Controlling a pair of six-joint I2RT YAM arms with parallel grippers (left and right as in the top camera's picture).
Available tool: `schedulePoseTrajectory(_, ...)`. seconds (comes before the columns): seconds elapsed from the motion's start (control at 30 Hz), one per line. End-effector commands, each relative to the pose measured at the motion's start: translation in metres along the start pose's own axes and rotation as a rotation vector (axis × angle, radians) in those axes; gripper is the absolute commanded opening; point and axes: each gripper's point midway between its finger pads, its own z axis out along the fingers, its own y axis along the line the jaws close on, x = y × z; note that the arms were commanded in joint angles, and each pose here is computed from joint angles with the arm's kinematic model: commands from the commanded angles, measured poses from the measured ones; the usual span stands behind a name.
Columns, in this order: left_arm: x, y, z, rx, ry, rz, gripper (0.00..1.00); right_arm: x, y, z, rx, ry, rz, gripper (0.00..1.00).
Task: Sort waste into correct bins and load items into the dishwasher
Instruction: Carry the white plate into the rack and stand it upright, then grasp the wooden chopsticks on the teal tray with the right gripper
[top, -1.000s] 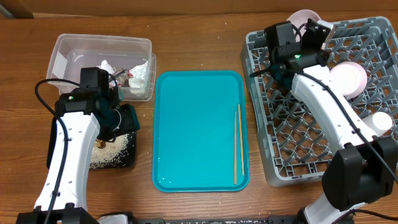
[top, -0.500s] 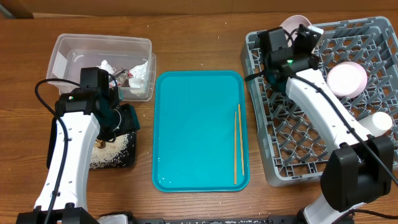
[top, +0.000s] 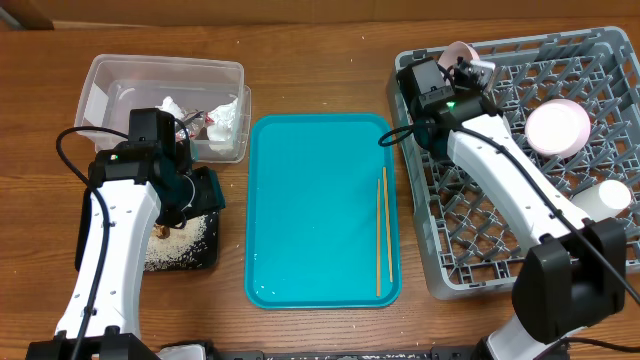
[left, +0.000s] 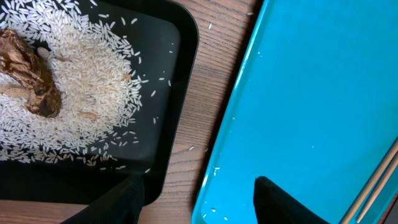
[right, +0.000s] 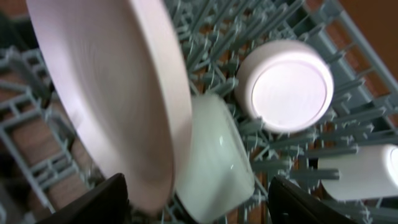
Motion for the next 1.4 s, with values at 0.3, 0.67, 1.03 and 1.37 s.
schedulePoseTrajectory(0.3, -0.004, -0.002, -0.005, 0.000, -0.020, 0.020, 0.66, 0.061, 0.060, -0.146, -0.888, 0.378, -0.191, 0.74)
schedulePoseTrajectory(0.67, -0.003, -0.003, -0.005, 0.002, -0.016, 0.020, 0.66, 0.179, 0.085, -0.124, -0.823, 0.557, -0.363, 0.73)
schedulePoseTrajectory(1.03, -0.002, -0.002, -0.005, 0.002, -0.015, 0.019, 0.66, 0.246, 0.093, -0.088, -0.770, 0.591, -0.415, 0.68)
schedulePoseTrajectory(1.37, -0.002, -0.002, -0.005, 0.002, -0.015, 0.019, 0.66, 0.280, 0.097, -0.070, -0.713, 0.721, -0.469, 0.63)
